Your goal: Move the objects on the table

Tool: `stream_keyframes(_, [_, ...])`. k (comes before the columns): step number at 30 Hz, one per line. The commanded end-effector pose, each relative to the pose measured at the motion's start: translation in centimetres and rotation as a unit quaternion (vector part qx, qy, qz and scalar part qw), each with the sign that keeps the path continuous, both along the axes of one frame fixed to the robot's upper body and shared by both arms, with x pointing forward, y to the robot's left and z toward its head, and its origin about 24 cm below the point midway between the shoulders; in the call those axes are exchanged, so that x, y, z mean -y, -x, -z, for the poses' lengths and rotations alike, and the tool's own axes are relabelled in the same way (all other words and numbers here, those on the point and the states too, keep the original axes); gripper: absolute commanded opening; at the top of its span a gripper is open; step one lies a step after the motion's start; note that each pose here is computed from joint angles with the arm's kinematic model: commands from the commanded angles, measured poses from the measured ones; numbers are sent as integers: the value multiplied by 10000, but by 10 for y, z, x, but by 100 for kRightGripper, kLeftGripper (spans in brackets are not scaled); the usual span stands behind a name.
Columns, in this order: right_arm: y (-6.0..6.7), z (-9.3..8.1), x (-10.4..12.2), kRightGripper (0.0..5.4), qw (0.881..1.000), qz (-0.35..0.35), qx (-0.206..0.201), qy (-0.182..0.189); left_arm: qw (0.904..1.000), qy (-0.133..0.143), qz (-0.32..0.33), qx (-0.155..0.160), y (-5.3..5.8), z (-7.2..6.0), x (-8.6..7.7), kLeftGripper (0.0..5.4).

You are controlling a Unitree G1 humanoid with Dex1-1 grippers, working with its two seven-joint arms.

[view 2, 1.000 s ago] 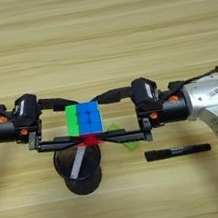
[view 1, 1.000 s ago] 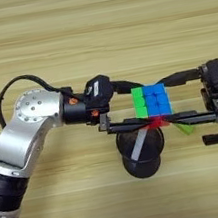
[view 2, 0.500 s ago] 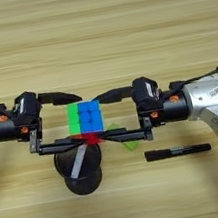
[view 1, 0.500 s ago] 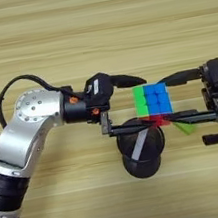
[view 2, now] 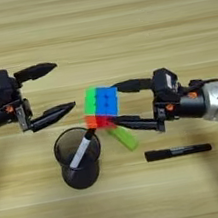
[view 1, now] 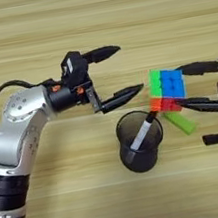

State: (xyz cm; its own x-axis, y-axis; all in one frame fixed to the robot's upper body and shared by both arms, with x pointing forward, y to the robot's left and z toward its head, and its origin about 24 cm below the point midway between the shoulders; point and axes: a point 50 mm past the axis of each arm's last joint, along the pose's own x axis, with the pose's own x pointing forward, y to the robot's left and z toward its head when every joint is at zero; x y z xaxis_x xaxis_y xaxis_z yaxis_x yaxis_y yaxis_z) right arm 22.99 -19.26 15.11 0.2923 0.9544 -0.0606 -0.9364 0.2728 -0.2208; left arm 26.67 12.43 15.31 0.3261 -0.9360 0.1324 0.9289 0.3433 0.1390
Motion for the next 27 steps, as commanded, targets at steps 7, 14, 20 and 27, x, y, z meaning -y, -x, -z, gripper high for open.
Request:
stream_keyframes(7, [1,-14,10,331,9981,229,166,-539,9989,135,-410,-201,-9,18,0,540])
stream_keyframes(14, [-10,-3,29,331,9894,1339,244,-506,9893,457,-1383,-64,-17,21,-6,540])
stream_keyframes(20, [-4,16,37,331,9777,2045,96,-461,9610,718,-2669,45,-26,29,-14,540])
stream_keyframes(27, [2,43,38,331,9629,2675,-187,-313,9174,802,-3898,-73,-25,49,-18,540])
